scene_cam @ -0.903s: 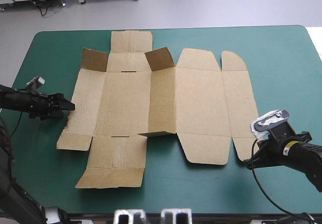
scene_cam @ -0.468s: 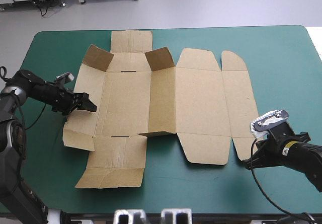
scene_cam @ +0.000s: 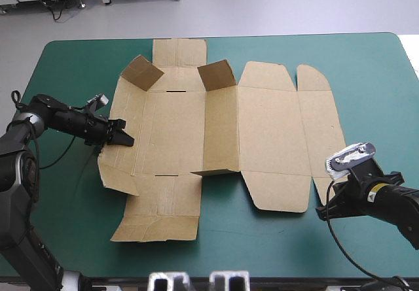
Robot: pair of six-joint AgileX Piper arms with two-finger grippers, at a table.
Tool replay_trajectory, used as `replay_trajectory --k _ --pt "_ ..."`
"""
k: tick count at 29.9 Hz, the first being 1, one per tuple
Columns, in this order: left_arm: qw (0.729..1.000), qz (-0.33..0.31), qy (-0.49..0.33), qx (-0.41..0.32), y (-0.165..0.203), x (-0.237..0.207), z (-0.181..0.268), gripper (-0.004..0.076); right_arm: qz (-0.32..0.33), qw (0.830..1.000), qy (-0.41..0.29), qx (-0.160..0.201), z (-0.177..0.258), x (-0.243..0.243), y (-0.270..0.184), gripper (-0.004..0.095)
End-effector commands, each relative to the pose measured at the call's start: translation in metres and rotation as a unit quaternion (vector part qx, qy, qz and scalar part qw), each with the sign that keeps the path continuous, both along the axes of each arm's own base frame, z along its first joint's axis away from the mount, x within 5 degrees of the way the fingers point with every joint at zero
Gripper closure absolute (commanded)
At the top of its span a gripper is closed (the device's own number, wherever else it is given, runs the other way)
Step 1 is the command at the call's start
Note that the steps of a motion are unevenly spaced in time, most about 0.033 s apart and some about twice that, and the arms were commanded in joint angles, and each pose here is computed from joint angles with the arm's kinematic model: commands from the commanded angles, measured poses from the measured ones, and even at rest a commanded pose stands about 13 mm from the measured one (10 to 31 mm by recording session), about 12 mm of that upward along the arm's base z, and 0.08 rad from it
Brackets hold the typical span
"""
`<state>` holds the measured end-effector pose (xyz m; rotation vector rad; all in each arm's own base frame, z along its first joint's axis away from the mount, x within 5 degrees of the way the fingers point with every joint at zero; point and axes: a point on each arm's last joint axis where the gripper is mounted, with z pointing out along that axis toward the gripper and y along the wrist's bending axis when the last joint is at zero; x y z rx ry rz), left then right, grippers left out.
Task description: Fold the box
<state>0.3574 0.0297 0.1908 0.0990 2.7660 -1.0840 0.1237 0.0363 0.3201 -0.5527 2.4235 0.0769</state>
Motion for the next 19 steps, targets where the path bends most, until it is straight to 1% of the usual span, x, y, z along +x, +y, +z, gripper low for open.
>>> replay_trajectory --k 1,4,6,9,11,14,18,19 --pt "0.995 -0.030 -0.063 -0.066 -0.017 -0.004 0.040 0.0732 0.001 0.999 -0.036 0.012 0.011 0.003 0.001 0.0932" --pt "0.987 -0.076 -0.132 -0.055 -0.027 -0.010 0.062 0.0732 0.001 0.999 -0.039 0.012 0.012 0.004 0.001 0.0932" --pt "0.976 -0.115 -0.179 -0.039 -0.036 -0.017 0.077 0.0732 0.001 0.999 -0.048 0.016 0.013 0.005 0.002 0.0932" --pt "0.958 -0.165 -0.233 -0.004 -0.048 -0.030 0.104 0.0732 0.003 0.997 -0.062 0.034 0.019 0.006 0.004 0.0932" --pt "0.943 -0.198 -0.264 0.034 -0.056 -0.038 0.126 0.0732 0.008 0.996 -0.076 0.041 0.026 0.006 0.005 0.0932" --pt "0.920 -0.233 -0.303 0.081 -0.070 -0.048 0.157 0.0734 0.031 0.993 -0.112 0.039 0.042 0.007 0.007 0.0932" --pt "0.884 -0.240 -0.362 0.176 -0.088 -0.058 0.202 0.0734 0.045 0.983 -0.174 0.048 0.075 0.004 0.008 0.0932" --pt "0.870 -0.242 -0.377 0.208 -0.094 -0.062 0.216 0.0734 0.049 0.979 -0.192 0.048 0.085 0.003 0.007 0.0932"
